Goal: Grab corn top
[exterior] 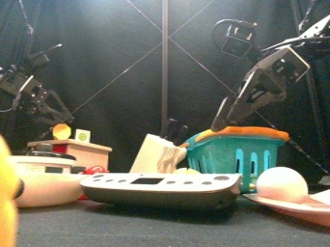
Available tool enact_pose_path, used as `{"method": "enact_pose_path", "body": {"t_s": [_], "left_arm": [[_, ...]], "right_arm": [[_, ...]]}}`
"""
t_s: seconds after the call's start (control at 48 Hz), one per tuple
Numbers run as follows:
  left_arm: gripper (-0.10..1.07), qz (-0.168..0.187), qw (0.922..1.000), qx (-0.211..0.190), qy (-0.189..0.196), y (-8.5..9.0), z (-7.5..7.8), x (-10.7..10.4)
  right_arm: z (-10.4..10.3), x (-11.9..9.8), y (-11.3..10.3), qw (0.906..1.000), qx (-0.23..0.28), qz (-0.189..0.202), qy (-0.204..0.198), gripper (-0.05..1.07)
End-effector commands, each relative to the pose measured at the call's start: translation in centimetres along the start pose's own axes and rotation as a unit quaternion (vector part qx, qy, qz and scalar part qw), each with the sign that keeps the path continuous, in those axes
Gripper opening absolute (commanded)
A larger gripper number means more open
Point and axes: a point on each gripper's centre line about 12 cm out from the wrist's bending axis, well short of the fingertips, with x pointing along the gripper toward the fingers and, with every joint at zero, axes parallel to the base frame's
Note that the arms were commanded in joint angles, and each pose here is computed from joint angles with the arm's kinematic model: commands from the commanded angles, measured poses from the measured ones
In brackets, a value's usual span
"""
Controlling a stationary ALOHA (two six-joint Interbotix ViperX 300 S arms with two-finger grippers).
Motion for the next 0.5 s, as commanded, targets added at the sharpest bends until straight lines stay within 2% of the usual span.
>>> {"method": "enact_pose_path", "body": {"t_s": [0.0, 0.083, 0.188, 0.292, 0.375, 0.479], "left_arm": [[0.97, -0.046, 0.9984, 0.018, -0.029, -1.8, 2.4, 0.1], [0.97, -0.106, 0.9924, 0.04, -0.047, -4.0, 3.8, -0.4], [0.97, -0.196, 0.977, 0.061, -0.057, -7.5, 5.2, -1.4], [0.97, -0.258, 0.9624, 0.076, -0.039, -10.6, 5.3, -1.9], [0.97, -0.293, 0.9513, 0.095, -0.02, -13.2, 5.2, -1.8], [0.97, -0.334, 0.9337, 0.129, 0.005, -17.0, 5.2, -1.2]], "right_arm": [[1.2, -0.3, -0.1, 0.9998, 0.001, 0.0, -0.019, 1.03], [1.2, -0.3, -0.1, 0.9998, 0.001, -0.001, -0.018, 1.03], [1.3, -0.3, -0.1, 0.9998, 0.001, -0.001, -0.02, 1.03], [1.3, -0.3, -0.1, 0.9998, 0.0, 0.0, -0.02, 1.03], [1.2, -0.3, -0.1, 0.9998, 0.001, 0.0, -0.02, 1.03], [1.2, -0.3, -0.1, 0.9998, 0.003, -0.001, -0.02, 1.03]]}}
